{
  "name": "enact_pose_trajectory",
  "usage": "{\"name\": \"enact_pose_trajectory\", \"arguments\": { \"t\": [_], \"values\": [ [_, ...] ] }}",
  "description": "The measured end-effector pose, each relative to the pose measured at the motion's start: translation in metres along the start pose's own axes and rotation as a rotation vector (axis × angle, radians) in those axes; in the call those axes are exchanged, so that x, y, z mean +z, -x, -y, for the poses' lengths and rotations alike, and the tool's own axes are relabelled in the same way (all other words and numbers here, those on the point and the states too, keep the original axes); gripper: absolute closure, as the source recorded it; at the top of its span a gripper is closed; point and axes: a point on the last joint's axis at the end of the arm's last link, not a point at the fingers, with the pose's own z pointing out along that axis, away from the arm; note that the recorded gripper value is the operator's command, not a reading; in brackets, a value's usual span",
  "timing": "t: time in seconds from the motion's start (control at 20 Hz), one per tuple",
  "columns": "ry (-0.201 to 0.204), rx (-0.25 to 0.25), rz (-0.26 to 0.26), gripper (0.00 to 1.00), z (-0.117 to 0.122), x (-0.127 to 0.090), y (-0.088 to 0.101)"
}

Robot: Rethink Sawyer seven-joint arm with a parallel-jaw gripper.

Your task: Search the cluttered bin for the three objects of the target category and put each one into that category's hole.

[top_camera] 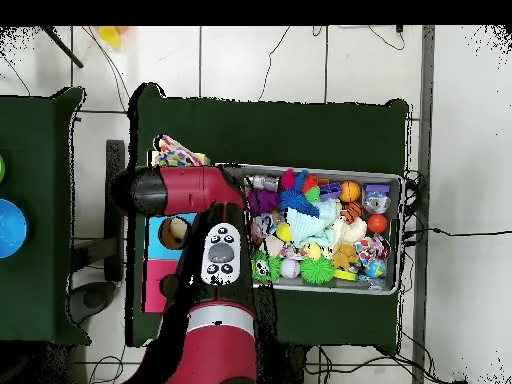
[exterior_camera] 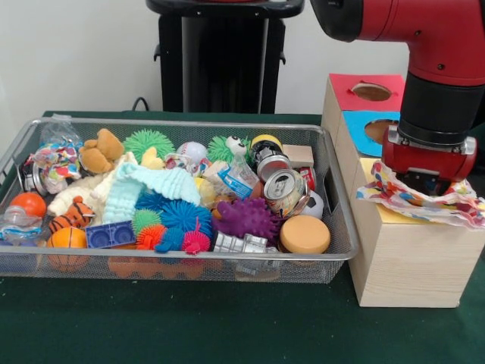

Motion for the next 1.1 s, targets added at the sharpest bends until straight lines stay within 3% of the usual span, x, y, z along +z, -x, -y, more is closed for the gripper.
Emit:
{"name": "enact_pose_trajectory", "arguments": {
  "t": [0.05, 0.1, 1.1],
  "values": [
    [0.0, 0.0, 0.0, 0.0, 0.0, 0.0, 0.0],
    [0.0, 0.001, -0.001, 1.0, 0.0, -0.001, 0.0],
    [0.006, 0.013, 0.023, 1.0, 0.001, -0.018, 0.01]
  ]
}}
